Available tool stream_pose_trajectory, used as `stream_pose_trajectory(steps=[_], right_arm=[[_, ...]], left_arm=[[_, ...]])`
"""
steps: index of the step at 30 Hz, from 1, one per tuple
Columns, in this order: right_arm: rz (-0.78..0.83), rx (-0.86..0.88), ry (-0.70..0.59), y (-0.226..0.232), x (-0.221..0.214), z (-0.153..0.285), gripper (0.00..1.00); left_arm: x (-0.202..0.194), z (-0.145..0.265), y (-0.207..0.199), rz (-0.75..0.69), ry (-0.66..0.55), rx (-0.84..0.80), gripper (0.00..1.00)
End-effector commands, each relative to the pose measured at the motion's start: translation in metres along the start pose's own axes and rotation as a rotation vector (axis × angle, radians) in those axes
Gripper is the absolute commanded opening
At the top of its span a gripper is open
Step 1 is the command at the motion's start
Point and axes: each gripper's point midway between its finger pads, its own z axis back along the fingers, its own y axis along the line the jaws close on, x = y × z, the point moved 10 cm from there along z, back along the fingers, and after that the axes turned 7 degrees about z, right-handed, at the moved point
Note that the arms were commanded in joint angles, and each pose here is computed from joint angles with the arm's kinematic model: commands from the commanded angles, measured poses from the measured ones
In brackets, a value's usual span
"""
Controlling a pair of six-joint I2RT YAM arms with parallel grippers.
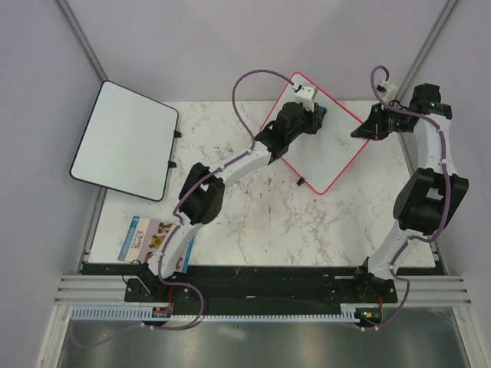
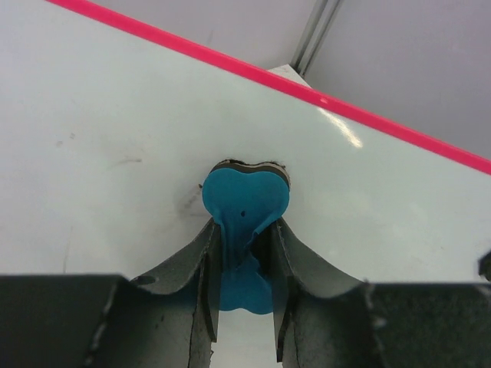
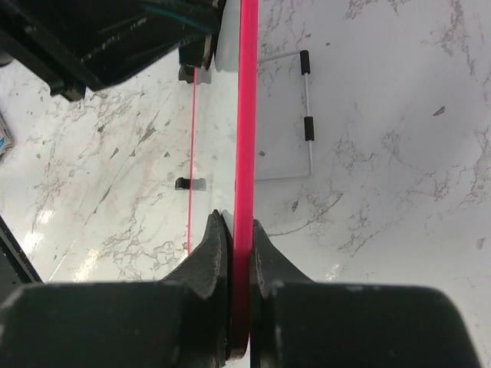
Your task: Erase the whiteboard
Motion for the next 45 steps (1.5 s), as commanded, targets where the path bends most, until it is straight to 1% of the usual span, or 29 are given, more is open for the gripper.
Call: stream_pose_trajectory(steps=[1, 3, 4, 5, 8, 12, 13, 16, 18, 20, 21, 23, 25, 27, 28, 29, 32, 33, 34, 36, 41, 43, 44, 45], right_arm=[[0.076, 0.198, 0.31, 0.038, -0.049, -0.041, 0.0], [0.074, 0.203, 0.311, 0.038, -0.05, -0.042, 0.0], [0.076, 0.201, 0.312, 0.037, -0.049, -0.042, 0.0], [0.078, 0.201, 0.309, 0.037, -0.049, -0.043, 0.0], [0.077, 0.201, 0.312, 0.037, -0.048, -0.044, 0.0], [0.078, 0.199, 0.312, 0.036, -0.047, -0.044, 0.0], [0.076, 0.202, 0.312, 0.036, -0.048, -0.045, 0.0], [0.076, 0.203, 0.315, 0.036, -0.048, -0.046, 0.0], [0.078, 0.204, 0.312, 0.037, -0.046, -0.046, 0.0], [0.077, 0.203, 0.314, 0.036, -0.046, -0.046, 0.0], [0.081, 0.204, 0.312, 0.037, -0.045, -0.047, 0.0], [0.081, 0.204, 0.312, 0.037, -0.045, -0.047, 0.0], [0.083, 0.207, 0.313, 0.038, -0.045, -0.048, 0.0], [0.084, 0.206, 0.312, 0.039, -0.045, -0.047, 0.0], [0.083, 0.207, 0.313, 0.039, -0.045, -0.047, 0.0], [0.083, 0.207, 0.313, 0.039, -0.045, -0.047, 0.0], [0.087, 0.206, 0.311, 0.039, -0.045, -0.047, 0.0], [0.087, 0.205, 0.311, 0.04, -0.045, -0.046, 0.0], [0.087, 0.206, 0.312, 0.04, -0.045, -0.046, 0.0], [0.086, 0.209, 0.31, 0.04, -0.045, -0.046, 0.0], [0.085, 0.212, 0.306, 0.04, -0.045, -0.047, 0.0], [0.082, 0.212, 0.307, 0.04, -0.045, -0.047, 0.0], [0.085, 0.21, 0.307, 0.04, -0.045, -0.046, 0.0], [0.088, 0.21, 0.307, 0.041, -0.044, -0.046, 0.0]], left_arm=[[-0.049, -0.016, 0.061, 0.0, 0.165, 0.197, 0.02], [-0.038, -0.018, 0.058, -0.002, 0.12, 0.187, 0.02], [-0.036, -0.018, 0.056, -0.004, 0.117, 0.184, 0.02], [-0.028, -0.02, 0.053, -0.002, 0.084, 0.171, 0.02], [-0.021, -0.022, 0.049, -0.002, 0.06, 0.15, 0.02], [-0.035, -0.022, 0.047, 0.001, 0.123, 0.097, 0.02], [-0.045, -0.02, 0.047, -0.003, 0.169, 0.091, 0.02], [-0.063, -0.016, 0.034, -0.041, 0.239, 0.028, 0.02], [-0.072, -0.011, 0.015, -0.074, 0.281, -0.038, 0.02], [-0.084, -0.005, -0.002, -0.081, 0.33, -0.083, 0.02], [-0.084, -0.001, -0.009, -0.071, 0.338, -0.095, 0.02], [-0.098, 0.006, -0.015, -0.066, 0.387, -0.102, 0.02], [-0.106, 0.011, -0.014, -0.025, 0.429, -0.086, 0.02], [-0.104, 0.015, -0.014, 0.032, 0.448, -0.034, 0.02], [-0.111, 0.019, -0.009, 0.063, 0.468, -0.004, 0.02], [-0.111, 0.021, -0.004, 0.146, 0.478, 0.017, 0.02], [-0.107, 0.028, 0.009, 0.275, 0.488, 0.072, 0.02], [-0.112, 0.031, 0.014, 0.283, 0.491, 0.098, 0.02], [-0.105, 0.033, 0.014, 0.286, 0.471, 0.119, 0.02], [-0.108, 0.036, 0.022, 0.28, 0.455, 0.181, 0.02], [-0.101, 0.032, 0.035, 0.311, 0.419, 0.244, 0.02], [-0.088, 0.024, 0.036, 0.313, 0.386, 0.245, 0.02], [-0.091, 0.019, 0.039, 0.322, 0.385, 0.244, 0.02], [-0.074, 0.013, 0.034, 0.327, 0.345, 0.223, 0.02]])
